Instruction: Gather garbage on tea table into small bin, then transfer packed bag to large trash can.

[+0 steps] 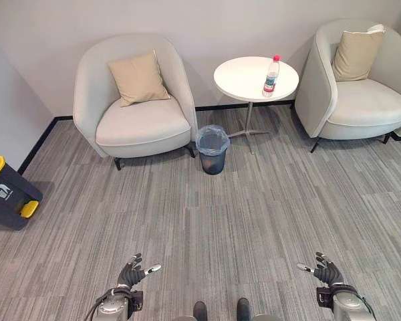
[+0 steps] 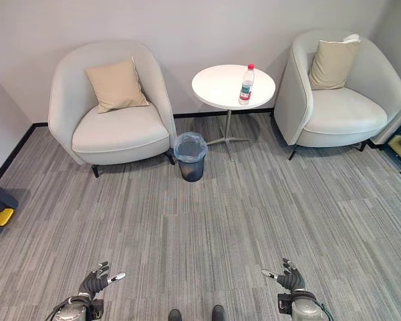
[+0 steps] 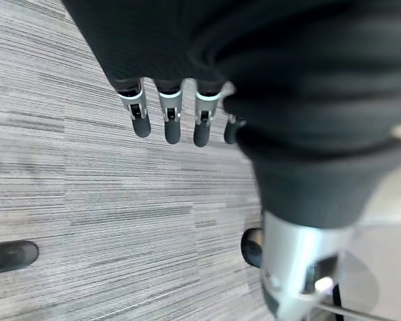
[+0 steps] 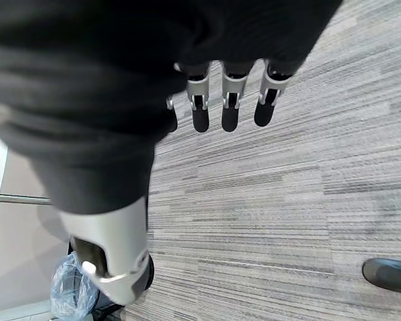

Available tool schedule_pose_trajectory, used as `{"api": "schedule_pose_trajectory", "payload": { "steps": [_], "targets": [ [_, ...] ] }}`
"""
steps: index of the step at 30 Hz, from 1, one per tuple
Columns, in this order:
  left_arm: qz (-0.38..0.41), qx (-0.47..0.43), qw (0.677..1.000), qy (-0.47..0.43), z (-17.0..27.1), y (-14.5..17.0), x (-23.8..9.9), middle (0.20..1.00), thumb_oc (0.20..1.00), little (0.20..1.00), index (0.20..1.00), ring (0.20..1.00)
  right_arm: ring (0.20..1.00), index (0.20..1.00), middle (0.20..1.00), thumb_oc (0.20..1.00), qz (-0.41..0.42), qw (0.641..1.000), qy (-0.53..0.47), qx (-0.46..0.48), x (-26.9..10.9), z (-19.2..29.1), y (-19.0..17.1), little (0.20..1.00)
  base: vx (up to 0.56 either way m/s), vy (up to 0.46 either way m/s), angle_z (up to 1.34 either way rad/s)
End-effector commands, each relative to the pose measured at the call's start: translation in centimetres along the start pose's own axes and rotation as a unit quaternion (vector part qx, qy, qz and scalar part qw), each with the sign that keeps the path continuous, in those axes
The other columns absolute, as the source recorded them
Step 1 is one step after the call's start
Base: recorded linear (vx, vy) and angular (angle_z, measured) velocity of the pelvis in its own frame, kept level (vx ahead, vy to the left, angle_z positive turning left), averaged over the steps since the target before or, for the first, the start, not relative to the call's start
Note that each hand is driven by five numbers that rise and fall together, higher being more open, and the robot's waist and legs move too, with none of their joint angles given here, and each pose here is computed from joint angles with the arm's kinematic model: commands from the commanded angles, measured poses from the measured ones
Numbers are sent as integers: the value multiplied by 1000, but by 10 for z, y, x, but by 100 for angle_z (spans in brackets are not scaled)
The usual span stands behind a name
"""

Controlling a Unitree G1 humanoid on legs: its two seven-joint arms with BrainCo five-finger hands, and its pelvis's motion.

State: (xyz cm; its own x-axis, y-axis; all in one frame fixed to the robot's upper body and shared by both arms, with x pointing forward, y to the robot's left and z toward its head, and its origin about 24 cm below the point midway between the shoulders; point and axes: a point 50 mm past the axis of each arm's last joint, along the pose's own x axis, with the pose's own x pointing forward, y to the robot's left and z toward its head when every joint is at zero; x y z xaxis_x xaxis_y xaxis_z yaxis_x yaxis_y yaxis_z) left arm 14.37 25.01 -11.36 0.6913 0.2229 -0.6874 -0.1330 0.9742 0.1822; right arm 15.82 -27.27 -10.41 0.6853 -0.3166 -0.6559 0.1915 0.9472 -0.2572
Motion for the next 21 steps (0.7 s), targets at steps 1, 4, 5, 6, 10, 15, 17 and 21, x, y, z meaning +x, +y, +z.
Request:
{"api": "schedule_pose_trajectory", "payload": {
  "steps": [1,4,5,6,10,15,17,21],
  "targets": [
    [20,-13,999,-35,17,8,6,1000,1000,1000,1000,1000,1000,1000,1000,1000,0,999,-35,14,4,16,5,1000,0,0,0],
    [14,-10,999,-36,19,6,6,1000,1000,1000,1000,1000,1000,1000,1000,1000,-3,999,-31,14,5,16,5,1000,19,29,-5],
    [14,-10,999,-36,19,5,6,1000,1000,1000,1000,1000,1000,1000,1000,1000,-4,999,-29,15,5,15,5,1000,20,25,-7],
    [14,-10,999,-35,19,5,7,1000,1000,1000,1000,1000,1000,1000,1000,1000,-5,999,-29,17,6,15,5,1000,25,38,-8],
    [16,-7,999,-43,24,5,8,1000,1000,1000,1000,1000,1000,1000,1000,1000,-13,999,-29,29,8,20,5,1000,15,65,-9],
    [22,-4,998,-55,30,9,8,1000,1000,1000,1000,1000,1000,1000,1000,1000,-17,999,-31,38,10,24,6,1000,4,88,-17],
    [23,-4,998,-55,30,9,8,1000,1000,1000,1000,1000,1000,1000,1000,1000,-19,999,-30,41,10,25,6,1000,27,85,-31],
    [35,-8,997,-62,32,15,7,1000,1000,1000,1000,1000,1000,1000,1000,1000,-12,998,-48,38,12,36,10,1000,54,118,-35]
  ]
}}
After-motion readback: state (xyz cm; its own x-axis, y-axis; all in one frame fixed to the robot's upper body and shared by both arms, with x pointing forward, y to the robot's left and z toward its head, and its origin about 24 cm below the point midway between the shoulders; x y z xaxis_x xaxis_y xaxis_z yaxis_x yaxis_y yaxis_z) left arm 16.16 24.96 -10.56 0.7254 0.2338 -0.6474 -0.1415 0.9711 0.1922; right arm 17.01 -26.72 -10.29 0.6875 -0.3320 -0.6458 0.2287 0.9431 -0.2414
